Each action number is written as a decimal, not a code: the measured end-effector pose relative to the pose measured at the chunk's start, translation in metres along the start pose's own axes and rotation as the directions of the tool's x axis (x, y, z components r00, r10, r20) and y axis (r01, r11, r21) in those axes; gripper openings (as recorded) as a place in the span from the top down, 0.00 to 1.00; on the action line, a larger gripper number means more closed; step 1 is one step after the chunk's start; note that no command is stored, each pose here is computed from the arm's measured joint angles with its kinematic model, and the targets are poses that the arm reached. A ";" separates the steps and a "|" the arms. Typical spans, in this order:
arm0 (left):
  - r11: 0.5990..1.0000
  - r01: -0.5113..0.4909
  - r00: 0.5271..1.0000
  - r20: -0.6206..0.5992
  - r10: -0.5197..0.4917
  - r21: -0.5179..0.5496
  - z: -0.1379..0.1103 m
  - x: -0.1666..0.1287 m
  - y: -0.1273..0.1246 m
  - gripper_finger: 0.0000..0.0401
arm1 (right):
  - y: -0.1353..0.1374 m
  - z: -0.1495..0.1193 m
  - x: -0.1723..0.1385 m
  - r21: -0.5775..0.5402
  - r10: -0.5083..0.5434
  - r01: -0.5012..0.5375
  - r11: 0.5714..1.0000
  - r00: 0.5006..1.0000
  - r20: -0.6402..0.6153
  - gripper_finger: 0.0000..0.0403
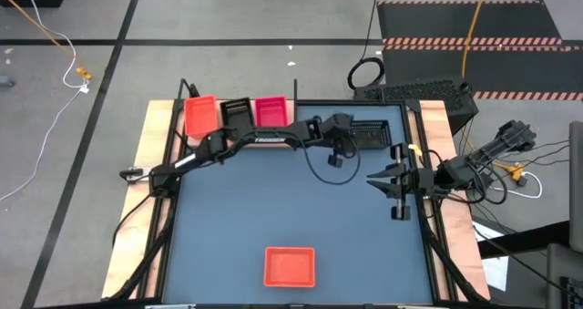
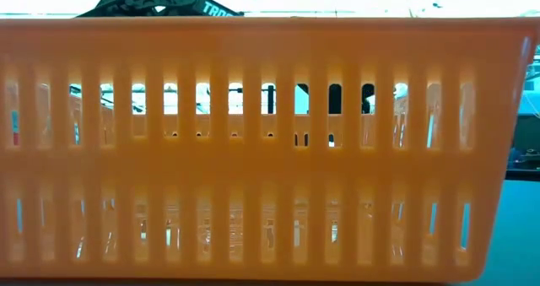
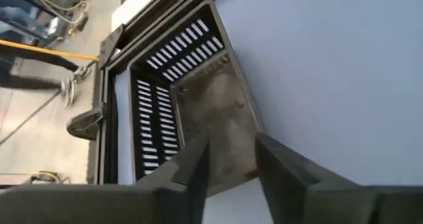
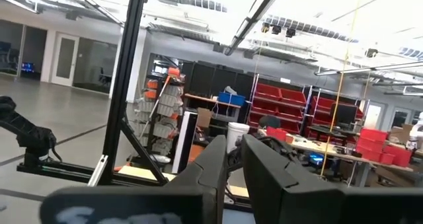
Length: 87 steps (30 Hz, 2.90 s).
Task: Stack baskets on shelf by color
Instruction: Stack the black bin on top of the other black bin on the shelf
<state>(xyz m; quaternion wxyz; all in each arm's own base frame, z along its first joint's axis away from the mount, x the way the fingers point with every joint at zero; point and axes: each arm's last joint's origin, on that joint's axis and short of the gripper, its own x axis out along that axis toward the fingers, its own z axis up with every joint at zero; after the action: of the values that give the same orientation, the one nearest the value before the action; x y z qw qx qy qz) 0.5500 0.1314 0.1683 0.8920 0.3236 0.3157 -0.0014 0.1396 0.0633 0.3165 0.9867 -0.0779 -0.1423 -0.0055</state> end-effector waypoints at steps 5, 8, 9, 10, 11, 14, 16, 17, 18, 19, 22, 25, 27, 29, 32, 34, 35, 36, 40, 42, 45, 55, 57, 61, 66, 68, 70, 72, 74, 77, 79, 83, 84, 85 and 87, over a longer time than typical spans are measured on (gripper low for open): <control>0.999 -0.034 0.999 -0.034 0.034 0.005 -0.001 0.002 -0.002 0.50 | 0.000 0.000 0.000 -0.015 -0.011 0.011 1.000 1.000 -0.004 0.89; 0.997 -0.008 0.998 -0.066 0.013 0.080 -0.003 0.001 -0.004 0.40 | -0.002 -0.001 0.000 -0.019 -0.058 0.058 0.998 0.998 -0.025 0.89; 0.995 0.007 0.997 -0.078 0.001 0.102 -0.004 0.001 -0.006 0.39 | -0.002 -0.002 0.000 -0.023 -0.079 0.078 0.997 0.996 -0.033 0.89; 0.993 0.020 0.996 -0.086 -0.010 0.117 -0.005 0.001 -0.007 0.38 | -0.003 -0.002 0.000 -0.027 -0.097 0.096 0.995 0.994 -0.039 0.89; 0.992 0.032 0.996 -0.090 -0.021 0.124 -0.005 0.002 -0.009 0.37 | -0.003 -0.002 0.000 -0.029 -0.113 0.112 0.993 0.993 -0.044 0.89; 0.991 0.050 0.995 -0.089 -0.039 0.122 -0.005 0.002 -0.010 0.37 | -0.004 -0.002 0.000 -0.032 -0.144 0.142 0.989 0.988 -0.054 0.89; 0.994 0.048 0.996 -0.086 -0.039 0.098 -0.005 0.002 -0.010 0.36 | -0.004 -0.002 0.000 -0.034 -0.144 0.142 0.989 0.988 -0.054 0.89; 0.996 0.044 0.996 -0.082 -0.037 0.083 -0.005 0.002 -0.010 0.36 | -0.004 -0.002 0.000 -0.035 -0.144 0.142 0.989 0.988 -0.053 0.89; 0.997 0.041 0.997 -0.075 -0.037 0.063 -0.004 0.002 -0.009 0.36 | -0.004 -0.002 0.000 -0.035 -0.144 0.142 0.989 0.988 -0.053 0.89; 0.998 0.043 0.997 -0.065 -0.040 0.040 -0.004 0.002 -0.009 0.36 | -0.004 -0.002 0.000 -0.037 -0.144 0.142 0.989 0.988 -0.053 0.89; 0.997 0.070 0.997 -0.030 -0.071 -0.020 -0.003 0.002 -0.010 0.36 | -0.004 -0.002 0.000 -0.038 -0.145 0.143 0.989 0.988 -0.052 0.89; 0.997 0.040 0.999 0.010 -0.040 -0.067 0.001 0.002 -0.007 0.36 | -0.004 -0.001 0.000 -0.045 -0.146 0.144 0.989 0.988 -0.047 0.89; 0.990 -0.006 0.998 0.069 0.016 -0.140 0.007 0.002 -0.002 0.36 | -0.004 -0.001 0.000 -0.045 -0.146 0.144 0.989 0.988 -0.047 0.89; 0.969 -0.050 0.986 0.142 0.086 -0.242 0.014 0.001 0.005 0.36 | -0.004 -0.001 0.000 -0.049 -0.146 0.144 0.988 0.988 -0.046 0.89; 0.954 -0.056 0.962 0.240 0.131 -0.295 0.019 0.002 0.010 0.36 | -0.004 -0.001 0.000 -0.052 -0.146 0.144 0.988 0.988 -0.045 0.89; 0.949 -0.036 0.961 0.249 0.119 -0.313 0.018 0.004 0.008 0.36 | -0.004 -0.001 0.000 -0.049 -0.147 0.145 0.988 0.988 -0.042 0.89; 0.945 -0.028 0.963 0.246 0.113 -0.326 0.017 0.006 0.006 0.36 | -0.004 -0.001 0.000 -0.049 -0.147 0.145 0.988 0.988 -0.041 0.89; 0.941 -0.022 0.963 0.246 0.111 -0.337 0.015 0.008 0.004 0.36 | -0.004 -0.001 0.000 -0.049 -0.147 0.145 0.988 0.988 -0.041 0.89; 0.918 0.004 0.975 0.207 0.086 -0.396 0.004 0.012 0.006 0.36 | -0.005 0.000 0.000 -0.052 -0.149 0.147 0.988 0.988 -0.037 0.89; 0.902 0.006 0.980 0.181 0.080 -0.431 -0.003 0.012 0.010 0.36 | -0.005 0.000 0.000 -0.049 -0.151 0.149 0.988 0.988 -0.032 0.89; 0.870 0.008 0.987 0.145 0.073 -0.492 -0.013 0.014 0.014 0.36 | -0.005 0.001 0.000 -0.053 -0.152 0.151 0.987 0.988 -0.027 0.89; 0.870 0.015 0.989 0.135 0.059 -0.493 -0.021 0.025 0.006 0.36 | -0.006 0.003 0.000 -0.075 -0.157 0.156 0.985 0.987 -0.012 0.89; 0.872 0.021 0.990 0.130 0.050 -0.488 -0.022 0.027 0.003 0.36 | -0.006 0.003 0.000 -0.085 -0.157 0.156 0.984 0.987 -0.012 0.89; 0.883 0.021 0.990 0.132 0.046 -0.469 -0.027 0.034 -0.004 0.36 | -0.006 0.003 0.000 -0.097 -0.158 0.156 0.983 0.987 -0.012 0.89; 0.887 0.027 0.989 0.140 0.043 -0.460 -0.024 0.034 -0.007 0.37 | -0.006 0.003 0.000 -0.111 -0.158 0.155 0.982 0.987 -0.012 0.89; 0.888 0.029 0.990 0.138 0.039 -0.459 -0.024 0.034 -0.007 0.38 | -0.006 0.003 0.000 -0.122 -0.159 0.156 0.980 0.987 -0.010 0.89; 0.893 0.026 0.990 0.137 0.040 -0.449 -0.024 0.034 -0.007 0.42 | -0.006 0.003 0.000 -0.121 -0.160 0.158 0.980 0.987 -0.005 0.89; 0.895 0.024 0.990 0.136 0.041 -0.445 -0.025 0.034 -0.006 0.49 | -0.006 0.003 0.000 -0.128 -0.160 0.158 0.979 0.987 -0.005 0.89; 0.895 0.028 0.990 0.134 0.036 -0.444 -0.024 0.034 -0.008 0.56 | -0.006 0.004 0.000 -0.137 -0.161 0.159 0.978 0.987 -0.002 0.89; 0.897 0.044 0.991 0.132 0.016 -0.439 -0.018 0.033 -0.014 0.66 | -0.006 0.004 0.000 -0.149 -0.162 0.160 0.976 0.987 -0.001 0.89; 0.902 0.054 0.990 0.143 0.009 -0.429 -0.009 0.029 -0.017 0.71 | -0.007 0.003 0.000 -0.163 -0.190 0.186 0.969 0.982 -0.011 0.89; 0.909 0.054 0.979 0.200 0.032 -0.413 0.024 0.003 -0.009 0.77 | -0.014 0.001 -0.002 -0.187 -0.397 0.378 0.907 0.914 -0.081 0.89; 0.909 0.041 0.978 0.204 0.048 -0.414 0.033 -0.005 -0.007 0.78 | -0.017 0.001 -0.002 -0.192 -0.471 0.447 0.874 0.876 -0.103 0.89; 0.908 0.029 0.979 0.196 0.059 -0.418 0.041 -0.014 -0.004 0.78 | -0.020 0.000 -0.003 -0.195 -0.538 0.511 0.837 0.833 -0.127 0.89; 0.901 0.010 0.988 0.142 0.058 -0.433 0.054 -0.032 -0.004 0.79 | -0.024 -0.002 -0.005 -0.208 -0.650 0.618 0.758 0.741 -0.169 0.89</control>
<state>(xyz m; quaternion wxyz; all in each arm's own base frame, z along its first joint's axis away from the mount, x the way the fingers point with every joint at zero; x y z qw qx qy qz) 0.5543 0.0911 0.2157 0.9628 0.1203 0.2356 0.0551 0.1341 0.0389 0.3171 0.9273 -0.0914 -0.0439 -0.3603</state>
